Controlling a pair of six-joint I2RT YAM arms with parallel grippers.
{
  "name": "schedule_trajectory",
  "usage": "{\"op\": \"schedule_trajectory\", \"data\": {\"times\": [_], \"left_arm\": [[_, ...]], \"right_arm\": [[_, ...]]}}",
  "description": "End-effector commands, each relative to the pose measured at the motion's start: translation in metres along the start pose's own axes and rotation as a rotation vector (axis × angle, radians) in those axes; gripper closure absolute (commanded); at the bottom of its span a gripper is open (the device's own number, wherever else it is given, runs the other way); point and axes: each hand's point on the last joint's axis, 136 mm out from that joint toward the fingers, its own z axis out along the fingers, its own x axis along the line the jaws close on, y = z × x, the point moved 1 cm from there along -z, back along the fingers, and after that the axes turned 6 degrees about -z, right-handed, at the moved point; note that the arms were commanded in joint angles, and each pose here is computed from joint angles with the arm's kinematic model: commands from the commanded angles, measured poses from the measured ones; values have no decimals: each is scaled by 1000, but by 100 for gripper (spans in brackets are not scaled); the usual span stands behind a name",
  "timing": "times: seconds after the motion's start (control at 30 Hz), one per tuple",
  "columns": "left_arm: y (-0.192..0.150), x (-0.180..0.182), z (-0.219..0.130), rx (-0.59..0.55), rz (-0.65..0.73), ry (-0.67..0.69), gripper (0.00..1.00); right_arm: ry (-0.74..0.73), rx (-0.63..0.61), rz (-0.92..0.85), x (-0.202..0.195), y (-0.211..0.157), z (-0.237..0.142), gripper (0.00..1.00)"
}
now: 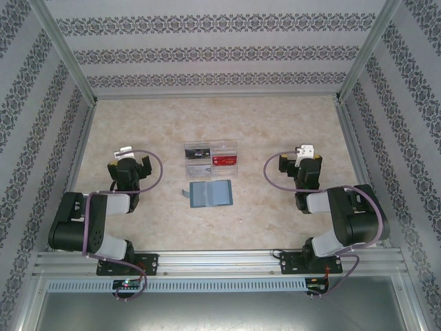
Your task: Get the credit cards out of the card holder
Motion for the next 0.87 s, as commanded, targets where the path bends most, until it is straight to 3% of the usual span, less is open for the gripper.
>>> {"op": "schedule_trajectory", "data": {"times": [0.0,0.07,0.1,0.27,0.83], "left_arm": [[12,-29,4,-67,50,-172,0],[4,-43,4,-95,91,-259,1],[1,-41,5,-40,93,-236,1],[8,-28,15,-34,57,-132,1],[6,-34,15,-20,72,-165,1]], "right_arm": [[28,-53,12,2,19,4,2],[41,-51,8,4,18,4,2],[40,-51,8,4,18,4,2],[39,-47,8,4,17,4,2],[64,-45,34,2,24,10,2]]}}
